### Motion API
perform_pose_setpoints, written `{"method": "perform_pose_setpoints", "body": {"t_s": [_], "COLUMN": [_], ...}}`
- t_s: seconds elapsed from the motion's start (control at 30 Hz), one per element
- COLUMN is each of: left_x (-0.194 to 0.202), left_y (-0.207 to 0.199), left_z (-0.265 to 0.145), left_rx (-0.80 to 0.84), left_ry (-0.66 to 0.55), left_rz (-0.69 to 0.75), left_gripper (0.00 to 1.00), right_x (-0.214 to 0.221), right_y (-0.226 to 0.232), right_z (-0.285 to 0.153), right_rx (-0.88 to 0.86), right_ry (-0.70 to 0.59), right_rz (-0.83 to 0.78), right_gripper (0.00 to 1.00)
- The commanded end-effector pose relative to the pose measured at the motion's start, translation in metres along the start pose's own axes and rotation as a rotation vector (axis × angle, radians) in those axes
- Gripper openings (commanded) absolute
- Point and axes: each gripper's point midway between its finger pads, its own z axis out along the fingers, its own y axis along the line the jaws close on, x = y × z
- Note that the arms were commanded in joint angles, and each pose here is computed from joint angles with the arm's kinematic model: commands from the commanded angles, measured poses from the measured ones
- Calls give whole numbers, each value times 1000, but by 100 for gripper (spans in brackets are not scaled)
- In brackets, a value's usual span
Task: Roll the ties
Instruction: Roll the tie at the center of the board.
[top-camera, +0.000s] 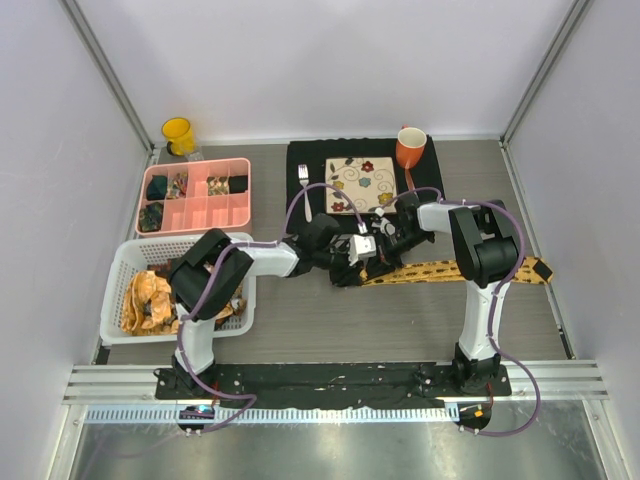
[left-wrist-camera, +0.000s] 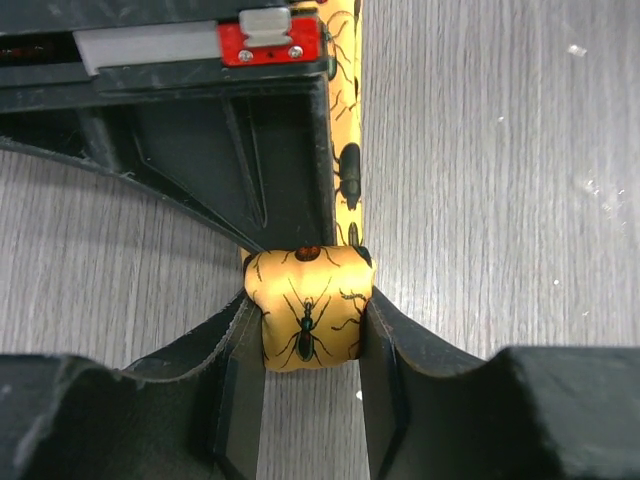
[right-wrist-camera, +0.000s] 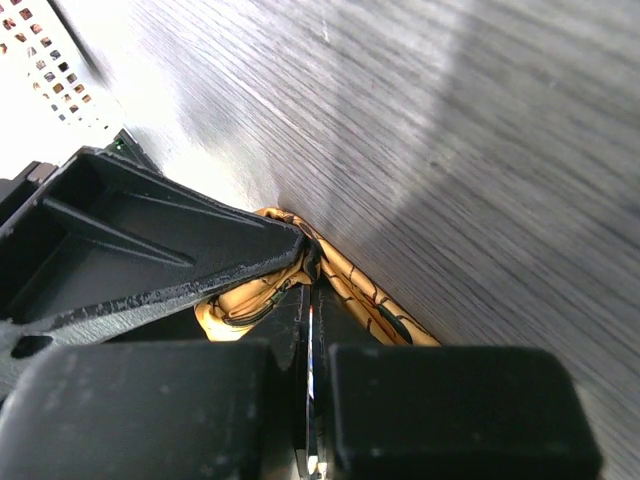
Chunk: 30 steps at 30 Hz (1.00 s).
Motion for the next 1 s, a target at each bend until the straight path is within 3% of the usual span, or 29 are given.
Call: {"method": "perform_pose_setpoints", "body": {"t_s": [0.0, 0.5, 0.77, 0.97], "left_x": [54, 83, 84, 81], "left_y": [7, 18, 17, 17], "left_z": [-11, -28, -28, -25], "left_rx": [-84, -132, -125, -112], "left_ry": [257, 494, 505, 499], "left_rz": [24, 57, 58, 63], "left_gripper": [14, 10, 10, 10], "right_x": [-18, -6, 6, -8], "right_y": [-20, -7, 24, 40], "right_z": [9, -44, -54, -55], "right_rx": [107, 33, -116, -157], "right_ry": [-68, -31, -30, -78], "right_rz": [-115, -154, -166, -148], "right_gripper": [3, 23, 47, 50]}}
